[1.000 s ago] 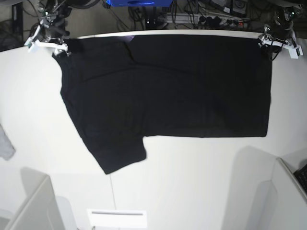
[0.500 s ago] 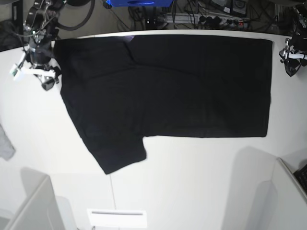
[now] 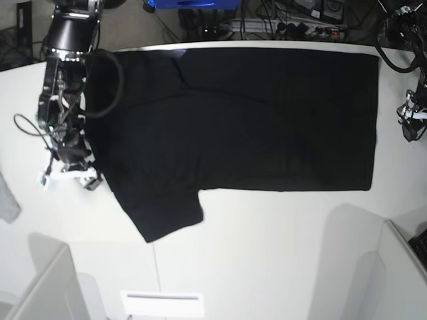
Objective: Fold the T-shirt properly
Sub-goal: 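Reach both grippers to the shirt's hem corners and grasp them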
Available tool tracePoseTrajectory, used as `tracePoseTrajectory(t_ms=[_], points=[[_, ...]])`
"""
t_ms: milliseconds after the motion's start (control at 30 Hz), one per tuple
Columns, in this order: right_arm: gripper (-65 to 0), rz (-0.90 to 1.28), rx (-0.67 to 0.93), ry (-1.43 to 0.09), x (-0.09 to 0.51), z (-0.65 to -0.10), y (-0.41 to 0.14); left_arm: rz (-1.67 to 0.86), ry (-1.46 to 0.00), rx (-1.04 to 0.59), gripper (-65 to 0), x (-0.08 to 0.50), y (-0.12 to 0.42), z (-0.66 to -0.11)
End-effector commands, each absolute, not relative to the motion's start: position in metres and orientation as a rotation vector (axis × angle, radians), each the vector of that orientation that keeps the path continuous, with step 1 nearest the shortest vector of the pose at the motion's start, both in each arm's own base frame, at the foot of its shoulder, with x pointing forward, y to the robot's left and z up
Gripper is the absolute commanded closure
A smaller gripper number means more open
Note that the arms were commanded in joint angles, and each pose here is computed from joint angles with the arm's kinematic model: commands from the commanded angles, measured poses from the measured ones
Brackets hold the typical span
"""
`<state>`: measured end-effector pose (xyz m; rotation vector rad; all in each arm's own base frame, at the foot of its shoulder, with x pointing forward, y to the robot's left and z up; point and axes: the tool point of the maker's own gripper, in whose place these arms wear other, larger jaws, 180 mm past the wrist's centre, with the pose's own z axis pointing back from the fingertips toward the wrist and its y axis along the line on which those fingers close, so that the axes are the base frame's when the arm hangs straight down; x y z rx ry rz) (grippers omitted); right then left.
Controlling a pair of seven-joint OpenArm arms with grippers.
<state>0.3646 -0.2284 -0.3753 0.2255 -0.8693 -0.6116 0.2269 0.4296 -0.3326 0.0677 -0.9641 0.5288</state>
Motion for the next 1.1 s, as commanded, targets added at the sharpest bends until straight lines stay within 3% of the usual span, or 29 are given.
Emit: tracePoseTrajectory(t_ms=[0,133,200,300,333,567,767,1067], points=[[-34.8,-0.589,0.218,-0.936,0.385,-0.355,-0.236,0.503,-1.02,0.09,-42.3,0.239,0.441,-0.313],[-34.8,-0.507,0.221,-0.91,0.421,-0.355,-0.224,0.505,-1.048,0.101,-39.8,0.254,0.455,-0.3],[-34.8,-0.445,0.24,-0.899,0.436,-0.356,-0.213,0.5,-1.074,0.107,-27.8,0.262,0.46,-0.289],[-35.0,-0.405,0.234,-0.881,0.455,-0.362,-0.205,0.492,-1.102,0.124,-1.5,0.271,0.464,-0.278],[-35.1,-0.396,0.222,-0.874,0.46,-0.366,-0.204,0.482,-1.101,0.143,0.0,0.273,0.466,-0.276],[-35.4,-0.234,0.202,-0.836,0.483,-0.385,-0.178,0.406,-1.032,0.358,0.0,0.273,0.483,-0.277],[-35.4,-0.199,0.125,-0.835,0.49,-0.402,-0.185,0.403,-1.005,0.392,0.0,0.266,0.487,-0.281],[-35.0,-0.076,0.094,-0.78,0.477,-0.423,-0.164,0.401,-1.01,0.381,-36.5,0.269,0.484,-0.282]])
